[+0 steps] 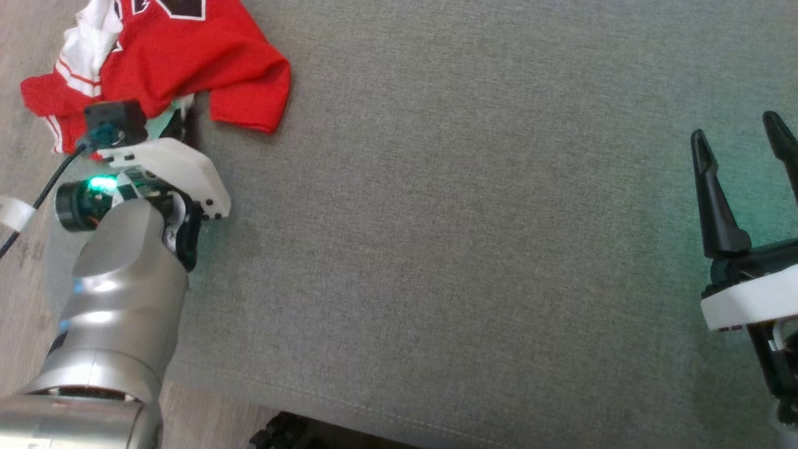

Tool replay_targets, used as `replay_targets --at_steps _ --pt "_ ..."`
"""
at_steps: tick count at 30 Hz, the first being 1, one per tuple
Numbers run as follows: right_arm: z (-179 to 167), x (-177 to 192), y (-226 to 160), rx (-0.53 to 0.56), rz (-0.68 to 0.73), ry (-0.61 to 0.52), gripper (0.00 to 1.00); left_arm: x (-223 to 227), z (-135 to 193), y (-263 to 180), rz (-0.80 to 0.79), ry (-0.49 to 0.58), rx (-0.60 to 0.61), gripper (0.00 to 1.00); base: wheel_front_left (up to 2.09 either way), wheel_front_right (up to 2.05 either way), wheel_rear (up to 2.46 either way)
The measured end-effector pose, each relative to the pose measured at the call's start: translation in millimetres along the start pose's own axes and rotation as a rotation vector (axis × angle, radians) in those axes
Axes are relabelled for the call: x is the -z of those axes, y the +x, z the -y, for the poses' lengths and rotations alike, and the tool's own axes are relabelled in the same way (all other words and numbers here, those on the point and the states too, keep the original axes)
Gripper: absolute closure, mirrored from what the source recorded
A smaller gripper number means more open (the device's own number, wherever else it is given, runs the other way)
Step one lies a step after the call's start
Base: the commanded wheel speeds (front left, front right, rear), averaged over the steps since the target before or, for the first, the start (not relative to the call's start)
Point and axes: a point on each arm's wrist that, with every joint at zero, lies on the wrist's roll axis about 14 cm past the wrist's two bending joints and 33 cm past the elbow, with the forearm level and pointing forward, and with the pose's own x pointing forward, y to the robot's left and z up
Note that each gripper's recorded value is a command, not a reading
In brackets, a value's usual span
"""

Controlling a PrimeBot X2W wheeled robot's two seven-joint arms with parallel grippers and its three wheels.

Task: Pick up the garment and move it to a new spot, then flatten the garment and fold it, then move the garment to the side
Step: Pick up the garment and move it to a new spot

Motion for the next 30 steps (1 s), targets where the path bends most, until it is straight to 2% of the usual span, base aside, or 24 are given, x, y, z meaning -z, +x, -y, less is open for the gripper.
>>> replay_targets --at_steps 6,13,20,25,30 --pt "1.0 -8.1 -4.0 0.016 0.025 0.003 0.0 -8.7 -14.7 -9.0 0.053 0.014 -0.044 1.0 0.0 0.0 0.0" --pt "-9.1 -34.2 -20.0 0.026 0.103 0.006 0.0 -61.2 -43.9 -45.2 0.308 0.021 -0.091 1.0 0.0 0.0 0.0" --pt "-26.0 -56.0 -55.9 0.041 0.167 0.012 0.0 -94.0 -51.4 -97.1 0.515 0.025 -0.08 1.0 0.0 0.0 0.0" --pt "-38.2 -71.6 -87.1 0.054 0.222 0.012 0.0 -107.9 -34.9 -141.6 0.679 0.024 -0.022 1.0 0.0 0.0 0.0" --pt "-33.2 -67.0 -114.5 0.105 0.222 0.025 0.0 -90.3 9.5 -164.8 0.679 0.028 0.094 1.0 0.0 0.0 0.0"
